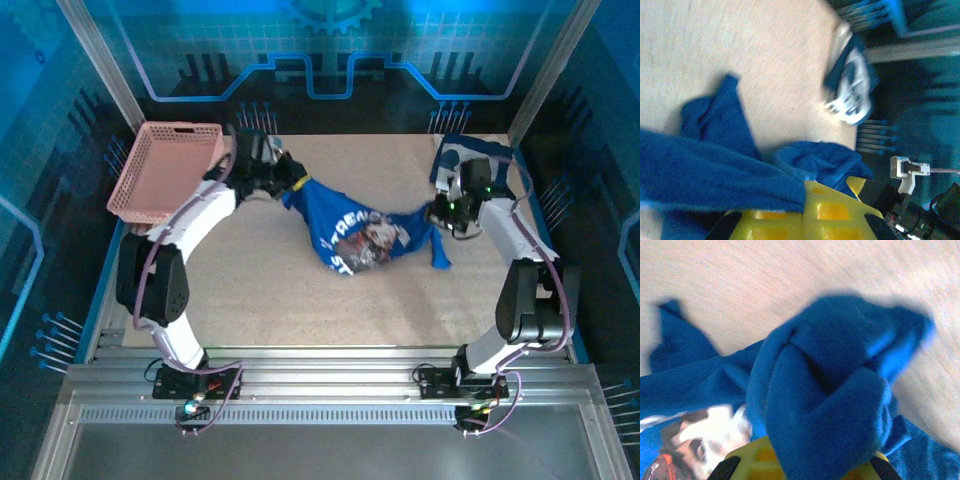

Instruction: Fold and stack the t-shirts

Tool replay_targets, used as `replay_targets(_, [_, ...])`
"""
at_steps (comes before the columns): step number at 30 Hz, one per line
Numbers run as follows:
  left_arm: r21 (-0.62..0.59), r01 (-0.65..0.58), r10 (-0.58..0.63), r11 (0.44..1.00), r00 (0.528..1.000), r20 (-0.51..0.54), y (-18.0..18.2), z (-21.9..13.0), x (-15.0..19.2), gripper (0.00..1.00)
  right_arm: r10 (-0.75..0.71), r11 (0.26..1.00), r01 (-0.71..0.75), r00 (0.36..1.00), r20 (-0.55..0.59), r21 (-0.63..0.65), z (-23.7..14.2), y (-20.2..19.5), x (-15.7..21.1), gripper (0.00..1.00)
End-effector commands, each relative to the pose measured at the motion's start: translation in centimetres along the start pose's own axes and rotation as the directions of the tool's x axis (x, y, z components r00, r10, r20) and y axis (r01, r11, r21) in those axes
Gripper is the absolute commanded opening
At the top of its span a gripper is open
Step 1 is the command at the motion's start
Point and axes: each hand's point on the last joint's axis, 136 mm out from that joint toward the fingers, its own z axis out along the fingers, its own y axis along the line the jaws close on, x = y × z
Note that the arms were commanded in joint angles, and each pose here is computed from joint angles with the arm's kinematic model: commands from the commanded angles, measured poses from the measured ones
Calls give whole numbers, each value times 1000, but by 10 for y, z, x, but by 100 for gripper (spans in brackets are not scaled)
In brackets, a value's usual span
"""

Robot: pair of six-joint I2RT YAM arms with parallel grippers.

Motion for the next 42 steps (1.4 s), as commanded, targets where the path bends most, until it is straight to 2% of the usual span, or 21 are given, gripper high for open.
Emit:
replay_targets(1, [89, -198, 178, 976, 965, 193, -71, -76, -46, 0, -153, 949, 202, 967, 205, -244, -55, 100, -47, 0])
replay_targets(3, [106, -261, 222, 960, 933, 283, -95, -112, -69, 0, -197, 903, 284, 941, 275, -323, -75, 143, -63, 0])
replay_targets(7, [131, -425, 326, 896, 828, 456, -158, -190, -99, 0, -226, 800, 407, 885, 407, -441, -103, 214, -92, 1])
replay_targets(10, [140, -558, 424, 818, 749, 510, -204, -227, -95, 0, -181, 769, 404, 881, 437, -495, -103, 235, -112, 3])
replay_targets(13, [193, -608, 453, 770, 734, 505, -223, -233, -81, 0, -166, 770, 398, 879, 446, -498, -82, 235, -126, 6])
replay_targets(15, [236, -631, 492, 739, 745, 452, -222, -212, -56, 0, -169, 828, 331, 917, 362, -452, -46, 214, -129, 18])
replay_targets(17, [299, -614, 522, 730, 784, 336, -210, -166, -13, 0, -155, 882, 257, 950, 271, -395, -11, 180, -128, 24])
replay_targets(19, [368, -553, 526, 748, 831, 180, -190, -112, 42, 0, -107, 920, 175, 973, 206, -350, 11, 140, -125, 41])
replay_targets(21, [424, -488, 530, 763, 848, 21, -164, -58, 111, 0, -35, 952, 83, 986, 164, -295, 19, 97, -123, 49])
replay_targets(24, [471, -400, 537, 786, 819, -200, -130, -2, 216, 2, 65, 977, -31, 985, 158, -213, 0, 37, -117, 54])
replay_targets(25, [473, -384, 543, 793, 797, -263, -120, 10, 245, 14, 88, 980, -55, 981, 171, -190, -12, 20, -115, 58])
replay_targets(26, [473, -372, 546, 799, 778, -312, -111, 18, 267, 39, 99, 982, -66, 978, 183, -177, -25, 10, -112, 61])
replay_targets(27, [473, -362, 546, 803, 764, -343, -106, 22, 280, 51, 102, 984, -72, 977, 189, -162, -35, 4, -108, 64])
replay_targets(30, [452, -361, 523, 815, 795, -307, -108, 16, 271, 82, 79, 989, -56, 981, 175, -135, -56, 2, -84, 72])
replay_targets(31, [453, -367, 518, 812, 810, -273, -115, 8, 260, 99, 76, 988, -55, 985, 153, -142, -59, 6, -72, 73])
replay_targets(33, [416, -380, 502, 826, 832, -235, -123, -8, 234, 99, 65, 986, -49, 993, 100, -160, -60, 17, -45, 74])
replay_targets(36, [276, -360, 419, 891, 886, -197, -101, -31, 188, 99, 24, 985, -25, 1000, -9, -173, -53, 35, 5, 74])
replay_targets(39, [83, -259, 270, 962, 948, -169, -44, -55, 153, 99, -58, 985, 31, 987, -151, -171, -42, 54, 62, 74])
replay_targets(42, [-134, -106, 82, 985, 982, -172, 34, -78, 145, 99, -112, 989, 78, 947, -302, -123, -32, 58, 120, 73])
